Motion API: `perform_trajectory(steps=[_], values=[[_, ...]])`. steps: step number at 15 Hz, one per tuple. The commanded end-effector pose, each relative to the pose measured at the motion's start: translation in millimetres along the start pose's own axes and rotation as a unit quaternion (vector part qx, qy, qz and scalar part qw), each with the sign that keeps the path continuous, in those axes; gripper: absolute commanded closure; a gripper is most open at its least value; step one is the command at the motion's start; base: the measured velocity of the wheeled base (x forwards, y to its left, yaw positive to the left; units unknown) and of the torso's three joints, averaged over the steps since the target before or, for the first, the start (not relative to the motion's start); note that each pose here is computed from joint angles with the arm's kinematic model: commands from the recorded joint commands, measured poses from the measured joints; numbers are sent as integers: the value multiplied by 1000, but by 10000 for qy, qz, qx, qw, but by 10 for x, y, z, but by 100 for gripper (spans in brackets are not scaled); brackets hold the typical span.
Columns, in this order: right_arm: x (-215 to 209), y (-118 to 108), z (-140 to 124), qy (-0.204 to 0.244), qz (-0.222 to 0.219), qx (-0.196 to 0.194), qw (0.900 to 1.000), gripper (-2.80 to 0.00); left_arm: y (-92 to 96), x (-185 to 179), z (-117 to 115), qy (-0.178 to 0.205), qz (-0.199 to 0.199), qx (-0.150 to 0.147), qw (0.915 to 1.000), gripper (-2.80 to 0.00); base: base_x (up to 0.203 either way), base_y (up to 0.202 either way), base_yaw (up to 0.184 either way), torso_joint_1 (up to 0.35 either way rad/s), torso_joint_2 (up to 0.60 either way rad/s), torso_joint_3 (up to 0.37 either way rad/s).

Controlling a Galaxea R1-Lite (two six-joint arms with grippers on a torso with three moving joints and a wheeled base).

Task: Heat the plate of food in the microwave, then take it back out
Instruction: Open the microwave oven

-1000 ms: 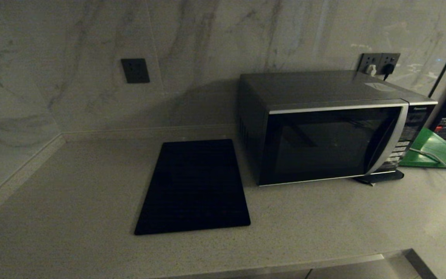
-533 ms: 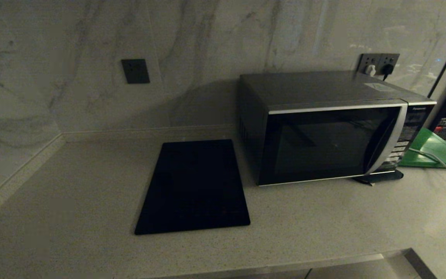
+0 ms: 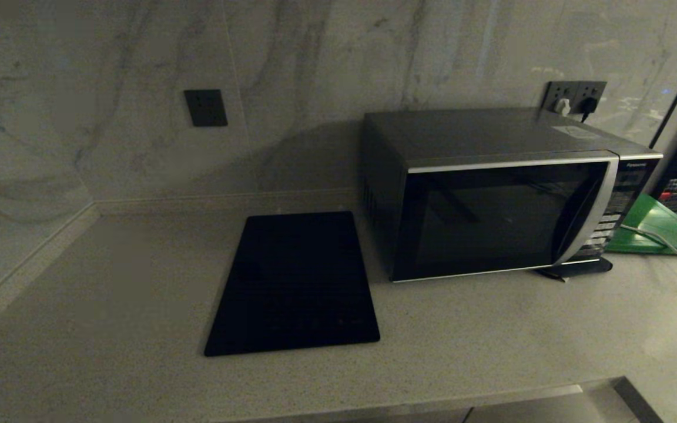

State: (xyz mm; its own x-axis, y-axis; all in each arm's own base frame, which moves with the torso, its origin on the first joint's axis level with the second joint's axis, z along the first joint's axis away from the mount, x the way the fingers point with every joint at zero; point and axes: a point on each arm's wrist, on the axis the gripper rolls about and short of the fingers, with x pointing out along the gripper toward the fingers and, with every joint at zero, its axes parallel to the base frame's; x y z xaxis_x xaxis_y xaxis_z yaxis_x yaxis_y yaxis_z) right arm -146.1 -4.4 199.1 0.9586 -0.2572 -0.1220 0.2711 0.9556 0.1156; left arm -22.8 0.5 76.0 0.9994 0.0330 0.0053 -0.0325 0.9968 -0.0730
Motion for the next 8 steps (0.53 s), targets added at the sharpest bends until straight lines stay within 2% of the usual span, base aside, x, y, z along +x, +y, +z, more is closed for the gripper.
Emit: perform_trajectory(steps=[1, 5, 8], values=[[-111, -67, -274, 81, 121, -369, 9992, 0, 0, 1, 1, 3, 4, -4, 10000, 0, 0, 0, 0, 0, 0, 0], [23, -29, -289, 51, 268, -279, 9992, 0, 0, 1, 1, 3, 4, -4, 10000, 0, 0, 0, 0, 0, 0, 0], [421, 70, -324, -383, 297, -118, 9988, 0, 0, 1, 1, 3, 4, -4, 10000, 0, 0, 0, 0, 0, 0, 0]])
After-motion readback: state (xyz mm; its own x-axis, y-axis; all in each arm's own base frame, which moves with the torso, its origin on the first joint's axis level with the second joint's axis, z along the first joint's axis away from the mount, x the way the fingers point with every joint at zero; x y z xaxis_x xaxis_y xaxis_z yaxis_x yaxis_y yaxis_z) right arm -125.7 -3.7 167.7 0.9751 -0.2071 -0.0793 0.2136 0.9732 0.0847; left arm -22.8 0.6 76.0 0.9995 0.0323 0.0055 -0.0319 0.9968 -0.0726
